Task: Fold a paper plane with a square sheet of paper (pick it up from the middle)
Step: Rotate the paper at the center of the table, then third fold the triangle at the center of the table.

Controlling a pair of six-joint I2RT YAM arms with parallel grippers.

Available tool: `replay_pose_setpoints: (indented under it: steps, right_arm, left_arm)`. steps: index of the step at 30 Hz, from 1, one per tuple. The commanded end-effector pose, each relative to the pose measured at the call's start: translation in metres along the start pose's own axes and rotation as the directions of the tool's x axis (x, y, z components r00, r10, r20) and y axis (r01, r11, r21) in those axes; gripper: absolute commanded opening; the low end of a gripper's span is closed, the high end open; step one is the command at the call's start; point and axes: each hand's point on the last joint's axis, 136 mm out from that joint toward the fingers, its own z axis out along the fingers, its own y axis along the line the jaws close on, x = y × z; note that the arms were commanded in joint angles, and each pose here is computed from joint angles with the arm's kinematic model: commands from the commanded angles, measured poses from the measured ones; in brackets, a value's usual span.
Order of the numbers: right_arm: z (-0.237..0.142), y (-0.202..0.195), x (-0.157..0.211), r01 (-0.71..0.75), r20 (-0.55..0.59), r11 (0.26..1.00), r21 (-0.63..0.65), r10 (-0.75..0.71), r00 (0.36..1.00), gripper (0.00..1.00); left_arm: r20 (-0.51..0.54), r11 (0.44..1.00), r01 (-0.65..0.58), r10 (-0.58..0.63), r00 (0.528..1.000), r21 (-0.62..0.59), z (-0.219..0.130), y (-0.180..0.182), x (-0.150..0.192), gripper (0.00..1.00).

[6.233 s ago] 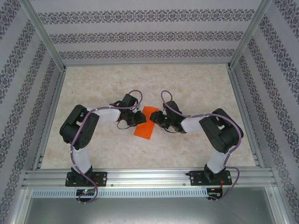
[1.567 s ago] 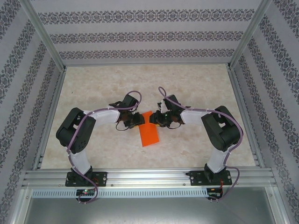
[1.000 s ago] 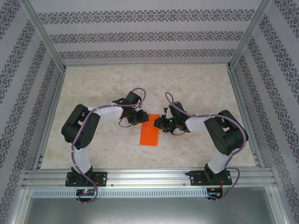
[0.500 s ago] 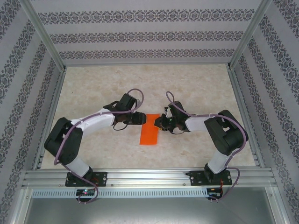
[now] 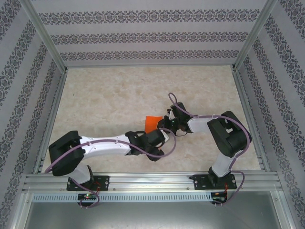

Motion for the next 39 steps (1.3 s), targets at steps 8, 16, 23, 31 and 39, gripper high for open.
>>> replay_pose_setpoints:
  steps: [8,16,23,31,39]
  right_arm:
    - [0.007,0.001,-0.004,0.0,-0.002,1.0,0.006,0.0,1.0,0.14]
    - [0.005,0.004,-0.004,0.004,-0.003,1.0,0.004,-0.004,1.0,0.15]
    - [0.005,0.004,-0.005,0.005,-0.001,1.0,0.005,-0.005,1.0,0.16]
    - [0.005,0.001,-0.004,0.005,-0.003,1.0,0.014,-0.005,1.0,0.18]
    - [0.004,0.003,-0.005,0.01,-0.001,1.0,0.006,-0.01,1.0,0.17]
  left_arm:
    - [-0.028,0.964,-0.094,0.089,0.996,-0.247,0.017,0.016,0.002,0.74]
    - [0.016,0.957,-0.068,0.075,0.997,-0.284,0.016,0.02,-0.01,0.66]
    - [0.029,0.945,-0.059,0.072,0.997,-0.323,0.013,0.027,-0.013,0.47]
    - [0.063,0.942,-0.043,0.067,0.996,-0.333,0.002,0.031,-0.018,0.24]
    - [0.074,0.954,-0.041,0.066,0.995,-0.298,-0.002,0.027,-0.018,0.2]
